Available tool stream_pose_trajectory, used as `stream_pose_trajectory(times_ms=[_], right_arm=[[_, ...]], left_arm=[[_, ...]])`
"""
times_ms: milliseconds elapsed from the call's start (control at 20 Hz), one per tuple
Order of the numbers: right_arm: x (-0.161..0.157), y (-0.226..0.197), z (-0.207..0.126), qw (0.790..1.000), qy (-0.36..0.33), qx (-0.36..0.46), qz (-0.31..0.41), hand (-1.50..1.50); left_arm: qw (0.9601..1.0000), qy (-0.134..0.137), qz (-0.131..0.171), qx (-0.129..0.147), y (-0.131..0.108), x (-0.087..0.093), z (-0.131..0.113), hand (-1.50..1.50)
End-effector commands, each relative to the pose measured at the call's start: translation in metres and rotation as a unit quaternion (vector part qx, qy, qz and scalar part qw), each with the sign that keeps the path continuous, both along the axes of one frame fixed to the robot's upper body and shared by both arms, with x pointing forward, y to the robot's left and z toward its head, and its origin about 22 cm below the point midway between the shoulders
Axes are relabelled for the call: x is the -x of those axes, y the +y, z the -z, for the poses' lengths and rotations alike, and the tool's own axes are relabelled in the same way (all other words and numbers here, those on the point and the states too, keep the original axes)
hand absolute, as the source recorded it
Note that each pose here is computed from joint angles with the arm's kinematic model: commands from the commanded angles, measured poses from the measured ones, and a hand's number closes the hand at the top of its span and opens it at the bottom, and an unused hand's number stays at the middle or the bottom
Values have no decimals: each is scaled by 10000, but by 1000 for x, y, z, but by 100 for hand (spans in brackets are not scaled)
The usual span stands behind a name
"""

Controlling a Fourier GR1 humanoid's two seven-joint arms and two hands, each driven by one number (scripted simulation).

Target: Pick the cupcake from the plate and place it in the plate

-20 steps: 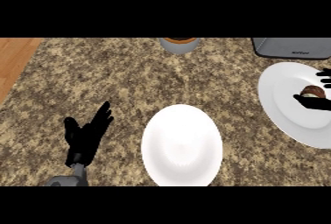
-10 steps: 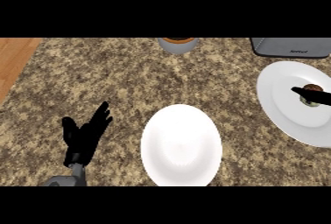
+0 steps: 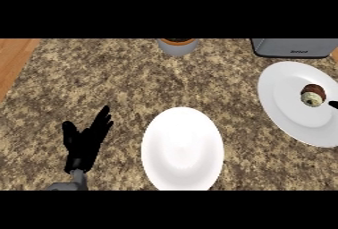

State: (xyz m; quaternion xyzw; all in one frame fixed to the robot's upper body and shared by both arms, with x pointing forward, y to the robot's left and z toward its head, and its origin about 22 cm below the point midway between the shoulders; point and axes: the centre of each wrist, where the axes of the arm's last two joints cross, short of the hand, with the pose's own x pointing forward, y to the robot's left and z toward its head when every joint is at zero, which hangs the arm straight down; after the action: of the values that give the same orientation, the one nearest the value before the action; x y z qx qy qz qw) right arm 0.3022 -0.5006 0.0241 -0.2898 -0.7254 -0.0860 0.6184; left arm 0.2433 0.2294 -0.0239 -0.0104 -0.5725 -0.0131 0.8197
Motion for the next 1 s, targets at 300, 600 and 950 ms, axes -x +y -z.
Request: stream_pose_trajectory(times_ms=[300, 600, 950], right_arm=[[81, -53, 16, 9936, 182, -240, -1090, -150], [96, -59, 19, 9915, 515, 204, -1181, -150], [145, -61, 49, 9906, 631, 323, -1171, -150]], left_arm=[[9997, 118, -161, -104, 30, 0, 0, 0], [9998, 167, -87, -25, -2, 1, 6, 0], [9997, 196, -83, -70, 28, 7, 1, 0]])
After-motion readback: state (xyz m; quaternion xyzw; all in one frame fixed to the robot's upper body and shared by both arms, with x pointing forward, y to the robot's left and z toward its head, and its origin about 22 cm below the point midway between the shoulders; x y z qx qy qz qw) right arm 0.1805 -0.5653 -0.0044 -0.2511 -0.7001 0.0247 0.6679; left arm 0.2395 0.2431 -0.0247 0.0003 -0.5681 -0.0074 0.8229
